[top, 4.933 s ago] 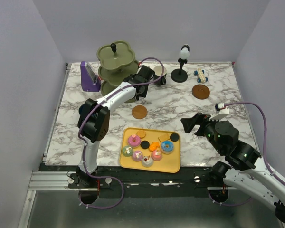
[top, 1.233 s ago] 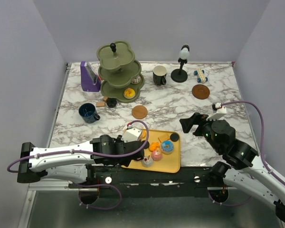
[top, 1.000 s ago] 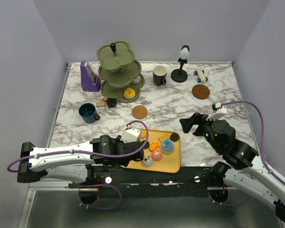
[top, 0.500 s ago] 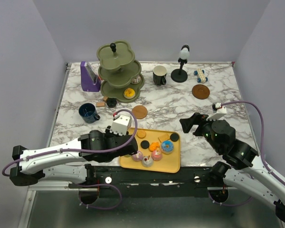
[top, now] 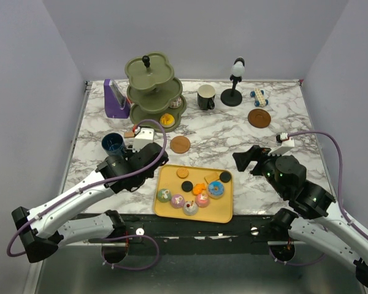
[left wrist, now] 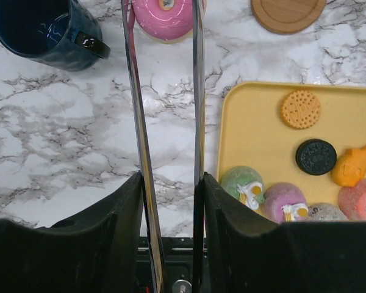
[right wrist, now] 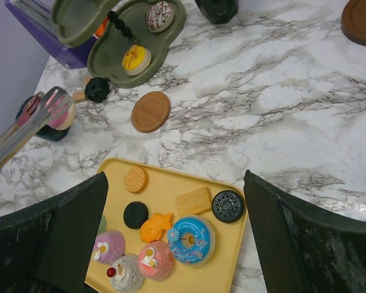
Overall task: Serve the afternoon tea
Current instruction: Pick up the desert from the tray, then place the desert on the desert table.
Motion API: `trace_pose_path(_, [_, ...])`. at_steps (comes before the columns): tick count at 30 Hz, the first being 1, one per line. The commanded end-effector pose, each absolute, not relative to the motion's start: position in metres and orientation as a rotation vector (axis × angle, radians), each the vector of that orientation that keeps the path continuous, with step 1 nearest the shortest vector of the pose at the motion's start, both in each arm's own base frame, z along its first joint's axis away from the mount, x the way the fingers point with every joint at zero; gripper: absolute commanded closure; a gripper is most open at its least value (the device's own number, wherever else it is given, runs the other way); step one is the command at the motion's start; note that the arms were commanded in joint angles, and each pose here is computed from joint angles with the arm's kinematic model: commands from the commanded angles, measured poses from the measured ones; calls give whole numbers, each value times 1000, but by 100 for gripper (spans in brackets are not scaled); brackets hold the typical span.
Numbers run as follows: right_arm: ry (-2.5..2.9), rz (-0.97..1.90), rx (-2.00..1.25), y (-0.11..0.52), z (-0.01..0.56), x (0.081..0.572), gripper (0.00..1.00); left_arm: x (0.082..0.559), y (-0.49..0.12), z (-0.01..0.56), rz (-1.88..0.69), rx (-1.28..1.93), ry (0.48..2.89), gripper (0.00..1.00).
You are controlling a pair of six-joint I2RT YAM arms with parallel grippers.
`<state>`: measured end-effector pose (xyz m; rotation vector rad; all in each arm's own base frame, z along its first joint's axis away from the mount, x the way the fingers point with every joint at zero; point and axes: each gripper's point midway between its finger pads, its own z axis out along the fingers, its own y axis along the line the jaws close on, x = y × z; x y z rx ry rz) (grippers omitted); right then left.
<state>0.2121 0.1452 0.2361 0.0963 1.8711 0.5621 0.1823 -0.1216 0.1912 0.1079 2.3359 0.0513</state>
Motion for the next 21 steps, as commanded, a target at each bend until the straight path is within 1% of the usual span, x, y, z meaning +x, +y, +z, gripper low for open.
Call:
trace_pose_path(1, [1865, 583, 79, 147, 236, 209, 0, 206, -127, 191, 43, 130, 2308, 69])
trace_pose_path(21, [1867, 627, 44, 155, 236, 206, 0, 293, -114, 174, 129, -8, 2305, 70])
